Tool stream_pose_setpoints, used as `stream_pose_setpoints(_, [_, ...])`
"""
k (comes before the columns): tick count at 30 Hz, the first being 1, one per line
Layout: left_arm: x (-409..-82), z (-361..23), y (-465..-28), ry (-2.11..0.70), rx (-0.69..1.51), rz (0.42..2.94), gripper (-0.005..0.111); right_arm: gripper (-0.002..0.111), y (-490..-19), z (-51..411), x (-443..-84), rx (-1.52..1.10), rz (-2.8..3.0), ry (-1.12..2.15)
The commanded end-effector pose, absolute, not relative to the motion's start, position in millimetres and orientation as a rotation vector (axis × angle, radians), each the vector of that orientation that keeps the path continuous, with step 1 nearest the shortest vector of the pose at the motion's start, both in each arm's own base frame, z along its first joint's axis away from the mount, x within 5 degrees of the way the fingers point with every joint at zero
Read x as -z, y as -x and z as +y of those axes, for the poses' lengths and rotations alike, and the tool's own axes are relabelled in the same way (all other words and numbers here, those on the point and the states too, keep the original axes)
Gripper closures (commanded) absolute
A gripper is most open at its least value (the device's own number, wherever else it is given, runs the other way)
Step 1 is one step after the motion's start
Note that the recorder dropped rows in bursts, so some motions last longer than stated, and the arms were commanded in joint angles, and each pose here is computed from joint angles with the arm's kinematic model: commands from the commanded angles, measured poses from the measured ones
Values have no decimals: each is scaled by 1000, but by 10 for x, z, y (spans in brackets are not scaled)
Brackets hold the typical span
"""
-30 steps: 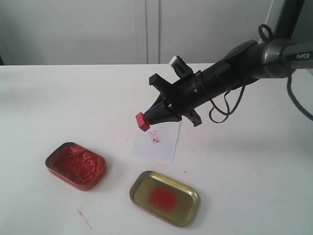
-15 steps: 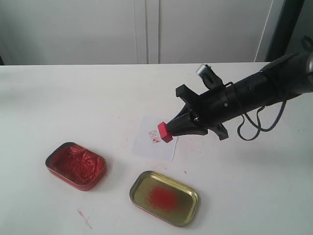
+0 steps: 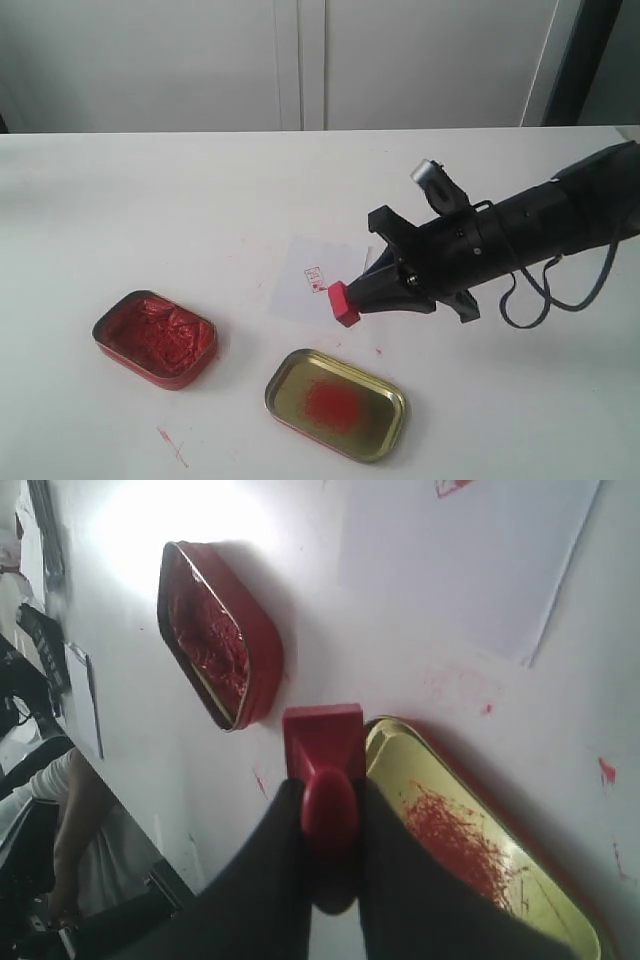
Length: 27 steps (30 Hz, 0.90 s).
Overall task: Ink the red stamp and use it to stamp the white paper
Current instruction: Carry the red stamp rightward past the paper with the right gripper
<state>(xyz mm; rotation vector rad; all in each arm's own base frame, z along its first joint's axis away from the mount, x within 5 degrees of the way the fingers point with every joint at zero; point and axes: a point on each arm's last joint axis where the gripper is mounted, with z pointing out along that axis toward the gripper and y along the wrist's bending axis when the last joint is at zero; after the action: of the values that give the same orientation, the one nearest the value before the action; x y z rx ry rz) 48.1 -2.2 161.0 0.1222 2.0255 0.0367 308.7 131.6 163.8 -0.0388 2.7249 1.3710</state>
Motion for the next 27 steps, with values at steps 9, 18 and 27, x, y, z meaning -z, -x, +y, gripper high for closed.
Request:
stream_pose_setpoints(9, [-1573, -21, -476, -120, -37, 2038, 107, 108, -2904, 848, -1533, -1331, 2694, -64])
stream_pose_setpoints(18, [-1573, -21, -476, -120, -37, 2038, 107, 108, -2837, 703, -1408, -1298, 2659, -133])
stream_pose_setpoints(27, [-1573, -21, -476, -120, -37, 2038, 107, 108, -2898, 696, -1357, -1291, 2614, -253])
